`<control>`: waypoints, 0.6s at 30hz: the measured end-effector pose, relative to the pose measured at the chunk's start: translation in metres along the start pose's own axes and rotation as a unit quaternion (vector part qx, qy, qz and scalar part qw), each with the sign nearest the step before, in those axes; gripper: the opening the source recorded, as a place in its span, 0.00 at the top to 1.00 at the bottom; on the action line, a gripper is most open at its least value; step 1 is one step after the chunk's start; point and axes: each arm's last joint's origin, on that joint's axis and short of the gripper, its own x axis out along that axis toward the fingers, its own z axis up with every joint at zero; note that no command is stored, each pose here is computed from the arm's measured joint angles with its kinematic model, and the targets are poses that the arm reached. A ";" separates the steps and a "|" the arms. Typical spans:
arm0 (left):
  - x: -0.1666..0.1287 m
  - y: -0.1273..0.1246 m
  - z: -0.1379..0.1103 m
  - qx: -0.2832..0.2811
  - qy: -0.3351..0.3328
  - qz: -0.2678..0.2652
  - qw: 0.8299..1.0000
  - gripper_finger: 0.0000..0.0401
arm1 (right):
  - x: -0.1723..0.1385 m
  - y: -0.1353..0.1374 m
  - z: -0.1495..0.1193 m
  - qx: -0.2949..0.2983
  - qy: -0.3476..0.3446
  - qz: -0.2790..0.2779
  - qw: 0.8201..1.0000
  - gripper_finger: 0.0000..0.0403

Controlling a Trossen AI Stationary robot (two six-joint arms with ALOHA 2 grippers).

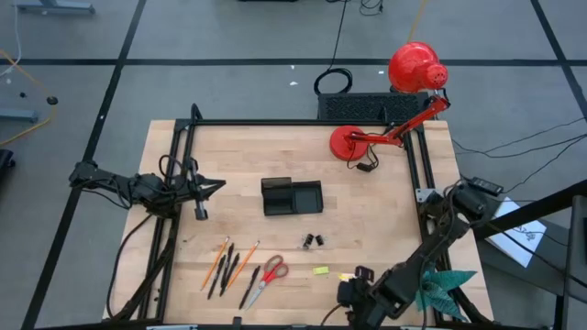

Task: Pick and place office supplies into organizer
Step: Put the pink sticky note into the black desk organizer

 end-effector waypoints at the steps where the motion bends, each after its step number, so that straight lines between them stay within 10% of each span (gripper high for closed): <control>1: 0.000 0.000 0.000 0.000 0.000 0.000 1.000 0.94 | -0.002 0.004 0.000 0.002 0.007 -0.013 1.000 0.44; 18: 0.000 -0.001 -0.005 -0.015 0.023 -0.006 1.000 0.94 | 0.048 0.038 -0.024 -0.169 0.092 -0.207 0.959 0.52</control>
